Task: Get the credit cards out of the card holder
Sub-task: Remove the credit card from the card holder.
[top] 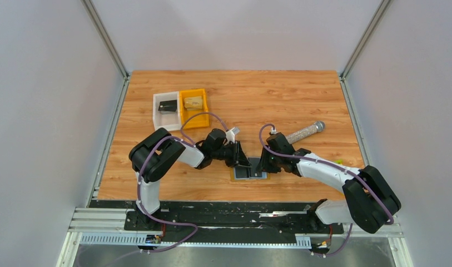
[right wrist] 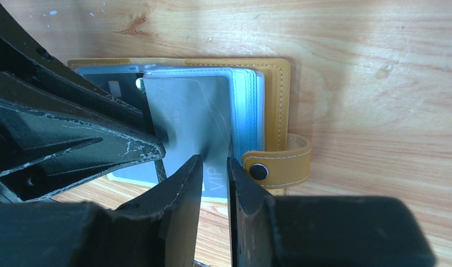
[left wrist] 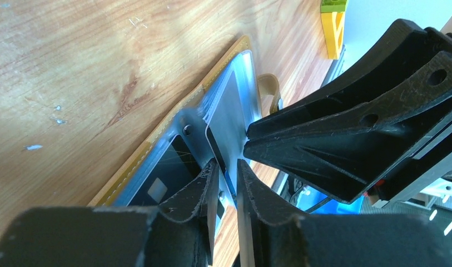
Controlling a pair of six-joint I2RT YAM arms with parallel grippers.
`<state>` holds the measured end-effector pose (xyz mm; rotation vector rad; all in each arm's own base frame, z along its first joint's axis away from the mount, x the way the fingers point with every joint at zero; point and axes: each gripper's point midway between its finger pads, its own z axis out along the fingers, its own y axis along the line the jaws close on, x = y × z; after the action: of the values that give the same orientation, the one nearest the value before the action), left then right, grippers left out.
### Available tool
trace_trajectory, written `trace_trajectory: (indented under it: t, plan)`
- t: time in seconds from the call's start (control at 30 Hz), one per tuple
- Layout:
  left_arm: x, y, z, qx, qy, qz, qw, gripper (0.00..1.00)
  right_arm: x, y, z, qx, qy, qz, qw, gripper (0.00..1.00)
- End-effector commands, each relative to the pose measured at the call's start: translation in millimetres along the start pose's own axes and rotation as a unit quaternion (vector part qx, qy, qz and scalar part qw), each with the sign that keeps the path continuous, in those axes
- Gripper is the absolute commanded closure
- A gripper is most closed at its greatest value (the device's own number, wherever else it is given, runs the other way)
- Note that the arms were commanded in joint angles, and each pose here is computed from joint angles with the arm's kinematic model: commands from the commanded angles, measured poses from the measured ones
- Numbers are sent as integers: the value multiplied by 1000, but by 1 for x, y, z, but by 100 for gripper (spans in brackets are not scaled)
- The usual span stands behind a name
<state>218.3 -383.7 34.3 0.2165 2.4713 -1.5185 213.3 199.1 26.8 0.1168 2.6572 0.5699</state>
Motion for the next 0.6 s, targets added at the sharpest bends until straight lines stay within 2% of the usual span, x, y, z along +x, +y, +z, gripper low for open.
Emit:
trace_trajectory:
  t: [0.0,0.2,0.37,0.43,0.5,0.57]
  plan:
    - [0,-12,1,26,-5,9,1000,76,2,-5,5,4,0,9,1000,76]
    - [0,-11,-1,20,-13,1,1000,78,2,-7,7,9,2,9,1000,76]
    - [1,-9,-2,18,-13,-4,1000,94,2,-9,7,11,2,10,1000,76]
    - [1,-10,-2,18,-14,-5,1000,95,3,-10,8,12,3,10,1000,76]
    - [1,-10,-2,19,-14,-5,1000,93,3,-10,8,12,3,10,1000,76]
    - [1,-10,-2,19,-14,-5,1000,81,2,-10,8,12,3,11,1000,76]
